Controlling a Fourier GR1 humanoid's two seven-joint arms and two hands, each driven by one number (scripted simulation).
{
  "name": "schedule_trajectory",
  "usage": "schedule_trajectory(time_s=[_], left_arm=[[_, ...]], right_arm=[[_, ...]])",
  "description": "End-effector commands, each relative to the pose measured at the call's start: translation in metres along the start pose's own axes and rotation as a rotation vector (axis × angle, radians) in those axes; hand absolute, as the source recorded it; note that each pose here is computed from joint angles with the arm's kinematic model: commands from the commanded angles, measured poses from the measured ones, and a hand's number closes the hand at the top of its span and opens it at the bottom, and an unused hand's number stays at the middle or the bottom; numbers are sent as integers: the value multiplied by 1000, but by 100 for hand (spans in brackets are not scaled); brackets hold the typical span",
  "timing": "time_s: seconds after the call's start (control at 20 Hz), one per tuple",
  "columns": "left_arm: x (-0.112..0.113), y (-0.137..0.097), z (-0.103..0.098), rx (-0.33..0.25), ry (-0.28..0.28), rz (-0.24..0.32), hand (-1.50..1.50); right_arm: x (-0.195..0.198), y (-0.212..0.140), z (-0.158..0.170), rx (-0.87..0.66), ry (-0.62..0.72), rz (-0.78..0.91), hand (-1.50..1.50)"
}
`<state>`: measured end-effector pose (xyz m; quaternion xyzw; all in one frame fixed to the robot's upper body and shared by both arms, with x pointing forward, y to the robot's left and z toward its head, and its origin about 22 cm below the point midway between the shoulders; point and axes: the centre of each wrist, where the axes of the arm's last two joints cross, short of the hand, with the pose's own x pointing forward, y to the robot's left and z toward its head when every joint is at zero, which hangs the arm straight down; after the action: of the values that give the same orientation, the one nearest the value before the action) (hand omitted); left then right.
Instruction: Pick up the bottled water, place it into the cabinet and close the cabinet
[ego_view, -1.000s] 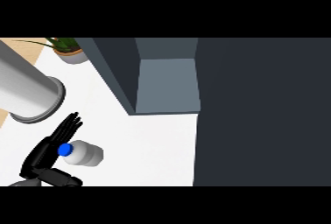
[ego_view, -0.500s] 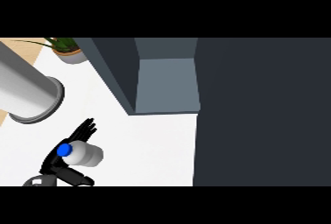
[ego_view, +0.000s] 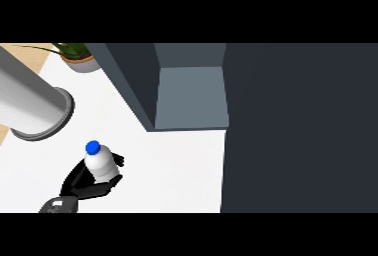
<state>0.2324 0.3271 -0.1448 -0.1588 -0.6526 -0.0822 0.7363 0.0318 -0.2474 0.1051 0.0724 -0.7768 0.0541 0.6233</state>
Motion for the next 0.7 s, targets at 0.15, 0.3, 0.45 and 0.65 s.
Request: schedule_trajectory(time_s=[0.15, 0.3, 0.45, 0.65], left_arm=[[-4, -4, -9, -59, -104, 155, 150], [-11, -2, 5, -79, -107, 165, 150], [-8, -18, -20, -32, -147, 160, 150], [-30, -70, -28, 259, -256, 215, 150]], right_arm=[[25, 6, 0, 17, -50, -36, -150], [21, 5, 5, -25, -34, -18, -150], [25, 2, 0, 4, -53, -1, -150], [14, 4, 2, -33, -50, -14, -150]])
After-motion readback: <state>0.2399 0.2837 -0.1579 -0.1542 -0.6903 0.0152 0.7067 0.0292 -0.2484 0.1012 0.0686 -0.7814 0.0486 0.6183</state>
